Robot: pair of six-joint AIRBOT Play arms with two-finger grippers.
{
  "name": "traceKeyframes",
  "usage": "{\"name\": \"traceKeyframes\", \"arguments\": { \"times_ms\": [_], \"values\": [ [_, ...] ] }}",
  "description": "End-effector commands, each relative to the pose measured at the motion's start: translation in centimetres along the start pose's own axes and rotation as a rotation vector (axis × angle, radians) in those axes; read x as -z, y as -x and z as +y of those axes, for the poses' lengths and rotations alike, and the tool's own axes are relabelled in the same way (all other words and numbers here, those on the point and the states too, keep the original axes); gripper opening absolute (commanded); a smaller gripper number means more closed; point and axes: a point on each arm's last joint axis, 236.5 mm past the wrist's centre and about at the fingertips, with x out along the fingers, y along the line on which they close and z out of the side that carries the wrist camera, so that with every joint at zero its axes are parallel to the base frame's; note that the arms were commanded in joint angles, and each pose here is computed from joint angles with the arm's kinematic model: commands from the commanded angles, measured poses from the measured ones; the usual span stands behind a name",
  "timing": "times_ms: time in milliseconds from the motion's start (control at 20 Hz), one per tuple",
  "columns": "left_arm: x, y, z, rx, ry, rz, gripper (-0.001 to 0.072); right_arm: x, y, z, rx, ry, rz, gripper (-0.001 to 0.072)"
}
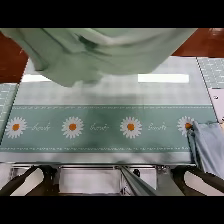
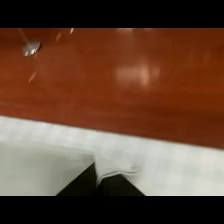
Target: Fold the shirts.
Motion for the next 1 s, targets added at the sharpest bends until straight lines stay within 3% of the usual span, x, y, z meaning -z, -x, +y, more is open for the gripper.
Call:
{"name": "traceKeyframes", "arguments": {
  "times_ms": [0,250,350,650,950],
  "values": [
    [-4.5,7.9,-3.1,-0.288,-0.218,-0.157,0.0022,-1.8,9.3,3.2,0.117,0.126,-0.157,0.003],
    [-2.7,15.4,-5.7,-0.636,-0.394,-0.168,0.0021,2.1,17.4,5.7,0.222,0.162,-0.164,0.003],
    [-1.5,19.1,-6.5,-0.711,-0.439,-0.156,0.0021,4.0,19.2,6.6,0.229,0.166,-0.142,0.003],
    [2.4,21.7,-3.8,-0.721,-0.408,0.008,0.0021,8.9,19.5,5.1,0.285,0.103,0.032,0.003],
    [9.2,10.6,4.8,-0.776,-0.387,0.311,0.0021,16.0,9.4,0.7,0.185,-0.061,0.287,0.003]
  ]
}}
